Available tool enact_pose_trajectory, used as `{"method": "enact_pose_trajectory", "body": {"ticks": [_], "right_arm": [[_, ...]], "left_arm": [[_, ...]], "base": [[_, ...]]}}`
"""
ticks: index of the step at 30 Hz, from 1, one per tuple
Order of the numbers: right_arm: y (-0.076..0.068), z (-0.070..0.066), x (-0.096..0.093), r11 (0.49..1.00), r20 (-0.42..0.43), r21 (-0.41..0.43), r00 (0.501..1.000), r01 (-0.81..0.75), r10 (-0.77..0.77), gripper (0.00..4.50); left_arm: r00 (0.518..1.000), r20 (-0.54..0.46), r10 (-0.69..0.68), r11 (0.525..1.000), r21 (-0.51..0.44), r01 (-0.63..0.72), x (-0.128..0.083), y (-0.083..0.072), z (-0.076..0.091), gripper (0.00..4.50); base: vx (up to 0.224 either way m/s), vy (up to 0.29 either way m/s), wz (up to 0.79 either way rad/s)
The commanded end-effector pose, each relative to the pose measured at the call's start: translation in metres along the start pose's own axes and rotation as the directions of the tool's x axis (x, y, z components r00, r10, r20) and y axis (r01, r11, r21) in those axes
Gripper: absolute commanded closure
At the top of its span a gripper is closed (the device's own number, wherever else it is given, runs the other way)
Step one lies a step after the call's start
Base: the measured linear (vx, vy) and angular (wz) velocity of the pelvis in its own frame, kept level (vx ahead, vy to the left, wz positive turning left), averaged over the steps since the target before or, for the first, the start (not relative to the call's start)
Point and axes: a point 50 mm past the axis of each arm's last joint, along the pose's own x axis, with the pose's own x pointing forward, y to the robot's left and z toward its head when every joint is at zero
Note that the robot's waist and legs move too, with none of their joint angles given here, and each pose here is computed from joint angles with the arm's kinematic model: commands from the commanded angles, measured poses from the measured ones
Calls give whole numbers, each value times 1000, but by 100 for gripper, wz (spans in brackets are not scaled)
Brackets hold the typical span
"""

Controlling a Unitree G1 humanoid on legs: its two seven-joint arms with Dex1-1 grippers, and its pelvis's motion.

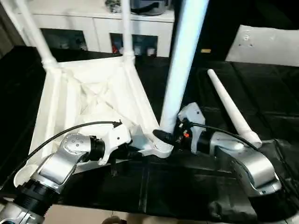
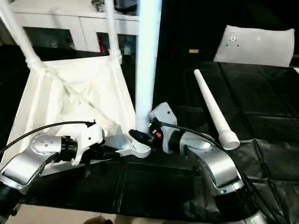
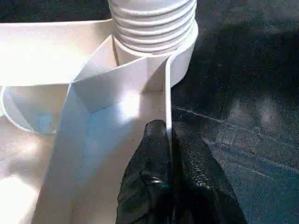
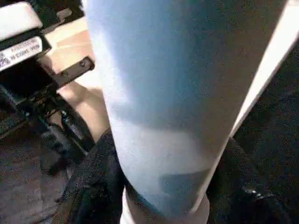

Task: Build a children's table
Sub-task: Insert table leg to table base

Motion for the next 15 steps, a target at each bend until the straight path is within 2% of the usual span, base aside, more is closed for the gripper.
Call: {"method": "enact_pose_trajectory", "body": {"ticks": [1,8,15], "right_arm": [[1,-11,4,999,-59,22,998,-25,26,257],[1,-16,7,998,-85,52,995,-45,49,257],[-9,-21,6,984,-9,176,1000,23,-22,257]], "left_arm": [[999,7,-42,997,70,42,2,0,11,450],[1000,-7,-26,996,80,27,2,5,13,450],[1000,-9,-29,997,71,30,2,6,11,450]], "base": [[0,0,0],[0,0,0],[0,0,0]]}}
